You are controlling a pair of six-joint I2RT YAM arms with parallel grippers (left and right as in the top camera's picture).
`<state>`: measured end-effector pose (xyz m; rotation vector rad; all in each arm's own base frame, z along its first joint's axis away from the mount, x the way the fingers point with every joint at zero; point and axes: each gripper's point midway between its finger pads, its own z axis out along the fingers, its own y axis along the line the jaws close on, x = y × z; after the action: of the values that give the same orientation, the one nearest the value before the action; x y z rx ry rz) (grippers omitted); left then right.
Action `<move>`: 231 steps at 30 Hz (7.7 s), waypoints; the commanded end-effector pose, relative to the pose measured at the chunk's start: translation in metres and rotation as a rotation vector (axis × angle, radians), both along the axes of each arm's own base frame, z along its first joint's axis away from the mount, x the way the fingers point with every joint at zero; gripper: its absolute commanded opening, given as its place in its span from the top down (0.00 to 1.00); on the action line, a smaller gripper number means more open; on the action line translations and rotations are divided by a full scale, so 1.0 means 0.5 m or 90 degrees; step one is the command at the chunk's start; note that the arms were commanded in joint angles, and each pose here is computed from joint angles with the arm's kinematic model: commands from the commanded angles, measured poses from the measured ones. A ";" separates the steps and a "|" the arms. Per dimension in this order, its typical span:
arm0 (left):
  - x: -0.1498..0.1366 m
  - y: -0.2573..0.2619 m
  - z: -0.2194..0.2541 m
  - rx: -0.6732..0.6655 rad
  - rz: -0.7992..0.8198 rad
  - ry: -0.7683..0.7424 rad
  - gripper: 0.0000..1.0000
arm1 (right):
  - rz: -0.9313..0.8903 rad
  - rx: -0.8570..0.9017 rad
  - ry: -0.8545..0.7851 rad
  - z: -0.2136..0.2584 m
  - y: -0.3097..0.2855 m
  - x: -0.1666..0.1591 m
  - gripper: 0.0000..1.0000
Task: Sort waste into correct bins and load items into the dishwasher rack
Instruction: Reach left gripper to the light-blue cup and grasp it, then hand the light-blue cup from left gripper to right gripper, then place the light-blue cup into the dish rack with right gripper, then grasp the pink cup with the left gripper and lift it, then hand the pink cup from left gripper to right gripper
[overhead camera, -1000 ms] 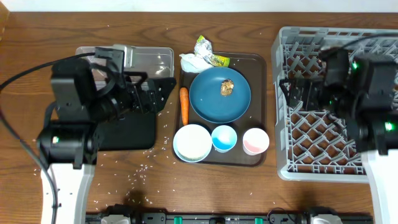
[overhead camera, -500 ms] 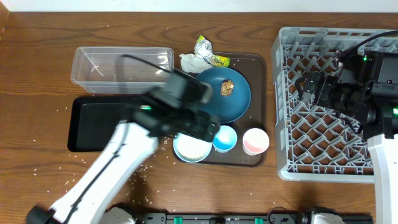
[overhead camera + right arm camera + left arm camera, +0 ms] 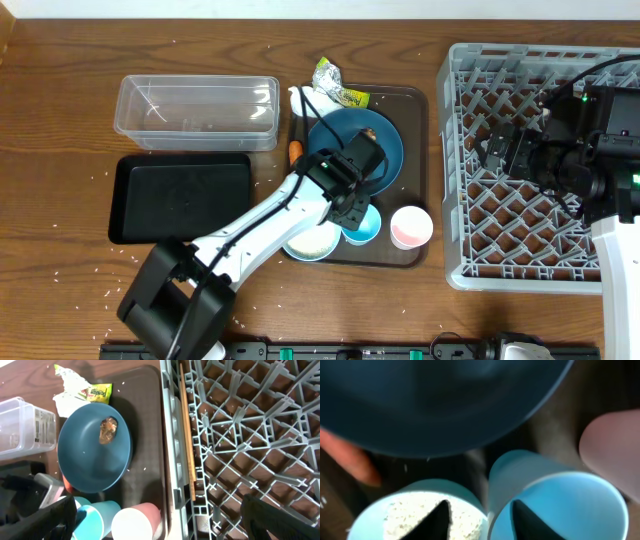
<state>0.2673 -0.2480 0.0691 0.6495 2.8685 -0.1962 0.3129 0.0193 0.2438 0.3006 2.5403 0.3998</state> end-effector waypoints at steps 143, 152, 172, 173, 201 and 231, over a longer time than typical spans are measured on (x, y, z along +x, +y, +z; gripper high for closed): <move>0.027 0.082 0.567 -0.725 -0.054 -0.095 0.23 | -0.691 0.388 0.201 -0.208 -0.511 -0.158 0.38; 0.029 0.083 0.565 -0.720 -0.057 -0.103 0.22 | -0.643 0.447 0.126 -0.176 -0.518 -0.141 0.26; 0.025 0.074 0.285 -0.170 0.009 -0.175 0.25 | -0.298 0.092 -0.071 0.065 -0.247 -0.044 0.27; 0.023 0.060 0.269 -0.151 -0.003 -0.173 0.25 | -0.305 0.084 -0.071 0.067 -0.243 -0.046 0.25; -0.029 -0.173 -0.019 -0.107 -0.084 -0.011 0.94 | -0.288 0.089 -0.047 0.059 -0.209 -0.051 0.20; -0.051 0.031 0.603 -0.816 -0.216 0.018 0.94 | 0.763 0.301 -0.467 0.287 0.350 -0.173 0.10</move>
<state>0.2610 -0.2326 0.3552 0.6673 2.0199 -1.6759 0.2481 0.1756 0.3725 -0.9182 1.7467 1.1814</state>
